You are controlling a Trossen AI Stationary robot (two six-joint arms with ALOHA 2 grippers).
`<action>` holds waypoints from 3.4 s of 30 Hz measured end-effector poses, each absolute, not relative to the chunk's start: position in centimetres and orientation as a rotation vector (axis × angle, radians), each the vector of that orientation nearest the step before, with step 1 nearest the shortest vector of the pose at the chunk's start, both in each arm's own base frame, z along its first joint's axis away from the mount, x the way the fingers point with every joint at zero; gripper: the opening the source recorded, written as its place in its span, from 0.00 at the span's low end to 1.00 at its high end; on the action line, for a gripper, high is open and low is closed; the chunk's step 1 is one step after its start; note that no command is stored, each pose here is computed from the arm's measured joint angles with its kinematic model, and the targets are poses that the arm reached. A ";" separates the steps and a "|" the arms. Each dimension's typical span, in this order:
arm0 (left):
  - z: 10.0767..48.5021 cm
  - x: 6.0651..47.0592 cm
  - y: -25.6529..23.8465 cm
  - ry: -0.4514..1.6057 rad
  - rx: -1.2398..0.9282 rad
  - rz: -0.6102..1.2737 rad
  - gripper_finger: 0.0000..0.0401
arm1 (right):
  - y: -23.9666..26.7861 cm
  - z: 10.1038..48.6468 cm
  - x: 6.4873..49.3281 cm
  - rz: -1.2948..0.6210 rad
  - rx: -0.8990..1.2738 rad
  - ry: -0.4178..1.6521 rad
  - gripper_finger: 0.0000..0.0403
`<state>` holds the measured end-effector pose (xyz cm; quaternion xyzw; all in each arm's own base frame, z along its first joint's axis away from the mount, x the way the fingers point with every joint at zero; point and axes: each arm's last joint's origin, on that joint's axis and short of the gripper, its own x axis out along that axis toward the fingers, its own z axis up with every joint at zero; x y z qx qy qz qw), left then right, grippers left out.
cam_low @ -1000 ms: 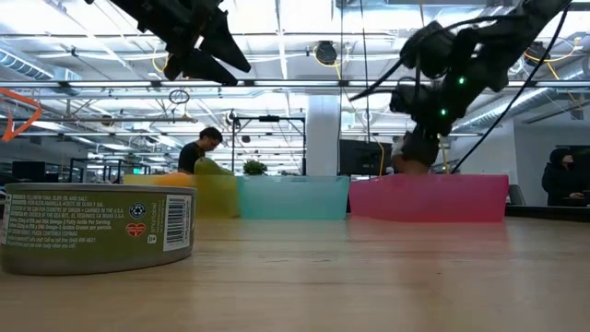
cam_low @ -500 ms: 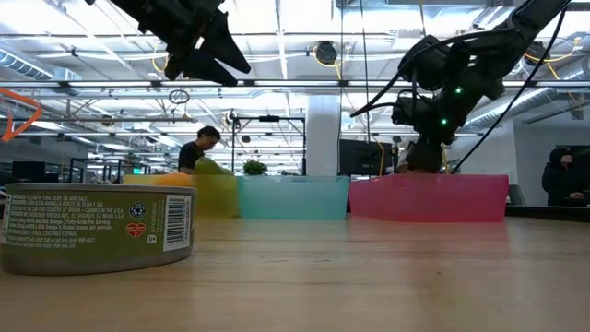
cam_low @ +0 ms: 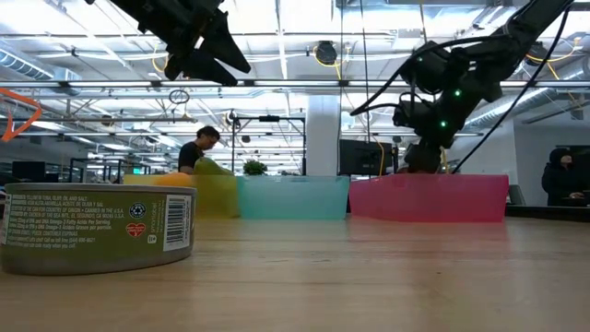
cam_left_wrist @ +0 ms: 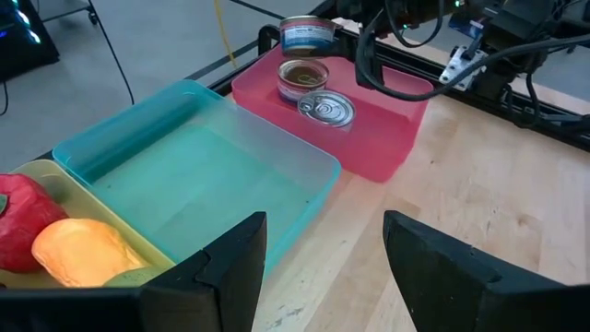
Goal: Pick & Place Food Item
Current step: Put the blue pink tuna can into the red bin, then put the green tuna can into the red bin
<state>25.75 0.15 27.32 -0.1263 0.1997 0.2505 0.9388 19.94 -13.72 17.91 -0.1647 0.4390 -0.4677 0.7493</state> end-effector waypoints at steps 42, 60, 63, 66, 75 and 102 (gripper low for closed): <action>27.3 25.8 0.2 0.409 -0.257 0.511 0.57 | -5.1 20.0 20.4 -0.783 -0.242 0.488 0.87; 23.4 28.0 -5.1 0.671 -0.360 -0.083 0.57 | 6.1 22.1 20.9 -0.011 -0.056 0.198 0.87; 21.5 28.3 -8.7 0.745 -0.325 -0.206 0.57 | 6.4 22.1 20.8 0.001 -0.060 0.203 0.87; 19.4 28.3 -11.9 0.808 -0.286 -0.287 0.57 | 6.4 22.1 20.8 0.001 -0.058 0.202 0.87; 15.5 27.9 -16.8 0.911 -0.373 -0.333 0.57 | 6.4 22.3 20.8 0.000 -0.050 0.181 0.87; 20.0 32.0 -8.4 0.640 -0.231 0.161 0.57 | 6.4 21.9 20.7 -0.005 -0.039 0.217 0.87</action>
